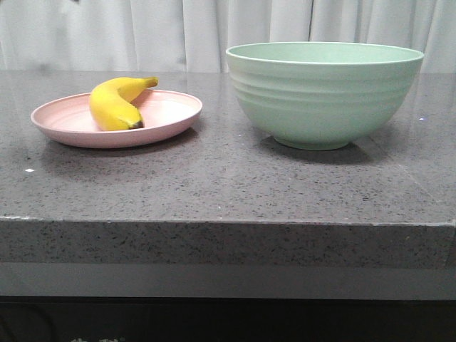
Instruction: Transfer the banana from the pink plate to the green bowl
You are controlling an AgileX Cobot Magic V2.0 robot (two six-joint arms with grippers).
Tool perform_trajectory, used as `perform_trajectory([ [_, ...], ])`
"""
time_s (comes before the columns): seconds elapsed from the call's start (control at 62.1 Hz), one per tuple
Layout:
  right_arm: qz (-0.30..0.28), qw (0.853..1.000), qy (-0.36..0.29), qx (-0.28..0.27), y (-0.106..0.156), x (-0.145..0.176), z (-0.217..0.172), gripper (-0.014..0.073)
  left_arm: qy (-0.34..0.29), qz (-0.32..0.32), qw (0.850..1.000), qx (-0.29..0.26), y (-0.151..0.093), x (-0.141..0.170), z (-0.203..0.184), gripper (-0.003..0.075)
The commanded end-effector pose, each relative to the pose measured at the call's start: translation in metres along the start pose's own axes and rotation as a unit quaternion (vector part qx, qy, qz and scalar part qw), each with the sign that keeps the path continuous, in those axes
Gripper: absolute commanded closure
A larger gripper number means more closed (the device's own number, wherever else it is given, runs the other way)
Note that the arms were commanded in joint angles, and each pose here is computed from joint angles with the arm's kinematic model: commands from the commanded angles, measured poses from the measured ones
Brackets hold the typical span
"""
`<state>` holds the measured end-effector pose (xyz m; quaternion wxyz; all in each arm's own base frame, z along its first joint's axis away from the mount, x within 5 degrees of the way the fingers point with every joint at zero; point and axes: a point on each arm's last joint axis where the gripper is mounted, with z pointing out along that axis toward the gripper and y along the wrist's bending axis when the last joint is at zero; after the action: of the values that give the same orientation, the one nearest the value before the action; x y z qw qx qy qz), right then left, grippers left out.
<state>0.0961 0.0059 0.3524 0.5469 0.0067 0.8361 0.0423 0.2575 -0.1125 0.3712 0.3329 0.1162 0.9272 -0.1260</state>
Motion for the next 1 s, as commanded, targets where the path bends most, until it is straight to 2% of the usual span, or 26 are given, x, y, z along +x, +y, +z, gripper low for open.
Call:
perform_trajectory([
  [0.0,-0.008,0.999,-0.04,0.003,0.0,-0.014,-0.001,-0.0018,0.021,-0.032,0.999,-0.004,-0.004,-0.021,0.011,0.0151],
  [0.225,-0.008,0.999,-0.04,0.003,0.0,-0.014,-0.001,-0.0018,0.1,-0.072,0.992,-0.023,-0.008,-0.046,0.055,0.0151],
  [0.37,-0.008,0.999,-0.04,0.003,0.0,-0.014,-0.001,-0.0018,0.144,-0.098,0.983,-0.061,-0.004,-0.053,0.076,0.0151],
  [0.982,-0.008,0.998,-0.061,0.003,0.0,-0.017,-0.002,-0.0018,0.168,-0.157,0.971,-0.06,-0.006,-0.057,0.122,0.0153],
])
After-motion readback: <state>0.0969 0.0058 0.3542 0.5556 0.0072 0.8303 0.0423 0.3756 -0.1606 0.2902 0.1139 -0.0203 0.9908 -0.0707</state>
